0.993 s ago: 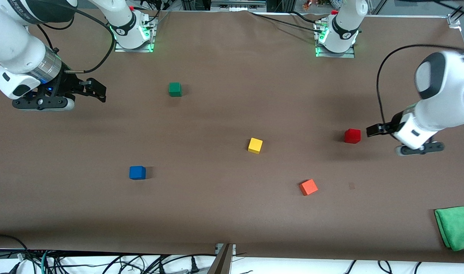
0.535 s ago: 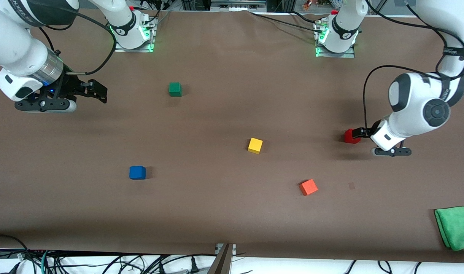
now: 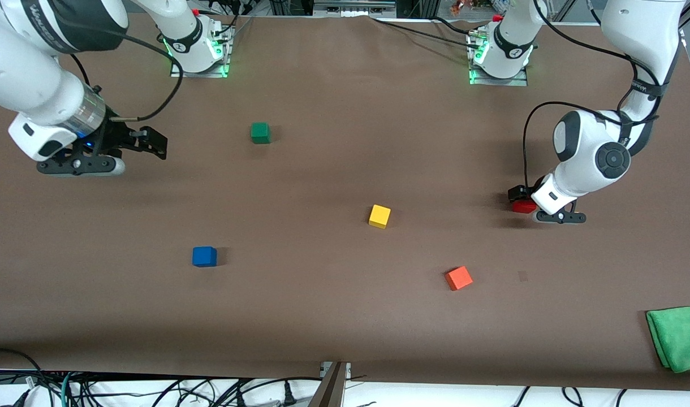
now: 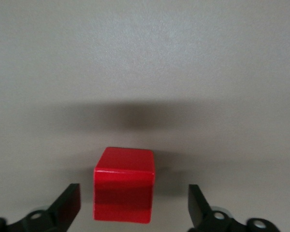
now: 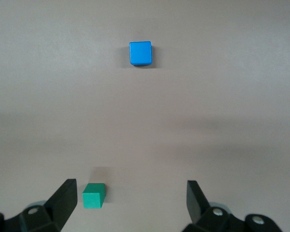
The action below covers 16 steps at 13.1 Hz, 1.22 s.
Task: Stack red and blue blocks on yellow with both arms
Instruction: 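Carry the red cube over the yellow cube while the right gripper reaches the blue cube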
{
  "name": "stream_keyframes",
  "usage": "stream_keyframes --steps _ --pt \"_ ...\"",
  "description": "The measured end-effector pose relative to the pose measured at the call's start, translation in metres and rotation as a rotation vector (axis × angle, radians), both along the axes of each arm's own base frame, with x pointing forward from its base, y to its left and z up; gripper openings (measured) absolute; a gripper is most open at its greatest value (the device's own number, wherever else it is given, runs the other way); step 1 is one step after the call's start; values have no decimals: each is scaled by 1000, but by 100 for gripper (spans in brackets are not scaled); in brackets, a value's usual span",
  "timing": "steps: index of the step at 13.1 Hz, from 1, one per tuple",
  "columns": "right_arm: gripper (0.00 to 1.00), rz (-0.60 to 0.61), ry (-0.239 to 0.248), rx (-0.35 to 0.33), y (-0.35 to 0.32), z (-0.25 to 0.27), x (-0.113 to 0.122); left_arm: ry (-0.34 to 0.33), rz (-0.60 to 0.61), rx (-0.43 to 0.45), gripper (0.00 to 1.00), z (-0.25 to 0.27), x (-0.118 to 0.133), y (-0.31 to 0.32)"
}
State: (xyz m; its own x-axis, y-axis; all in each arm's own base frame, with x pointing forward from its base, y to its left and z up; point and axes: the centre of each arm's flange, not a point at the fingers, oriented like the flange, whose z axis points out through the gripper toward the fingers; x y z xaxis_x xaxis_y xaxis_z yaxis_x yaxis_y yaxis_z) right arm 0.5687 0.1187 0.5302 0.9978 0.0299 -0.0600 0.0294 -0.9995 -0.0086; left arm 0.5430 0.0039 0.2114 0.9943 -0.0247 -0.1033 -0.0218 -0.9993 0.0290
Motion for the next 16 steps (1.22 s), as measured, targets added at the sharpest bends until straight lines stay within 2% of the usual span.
stream_keyframes --steps 1,2,5,8,11,14,16 --pt "100 0 2 0 1 -3 2 3 -2 -1 93 -2 0 0" --pt "100 0 4 -1 1 -5 2 5 -9 -2 87 -3 -1 0" --pt "100 12 -1 -12 5 -5 2 2 -51 -6 55 -3 0 5" --pt "100 19 -2 -16 8 -5 1 -12 -61 -7 56 1 4 9" --pt "100 19 -6 -16 8 -4 2 -44 -88 -11 56 40 31 -17" --pt "100 20 -16 -19 8 -3 3 -79 -112 -30 56 91 48 -120" --pt "100 21 -33 -25 8 -18 13 -104 -159 -44 56 110 35 -217"
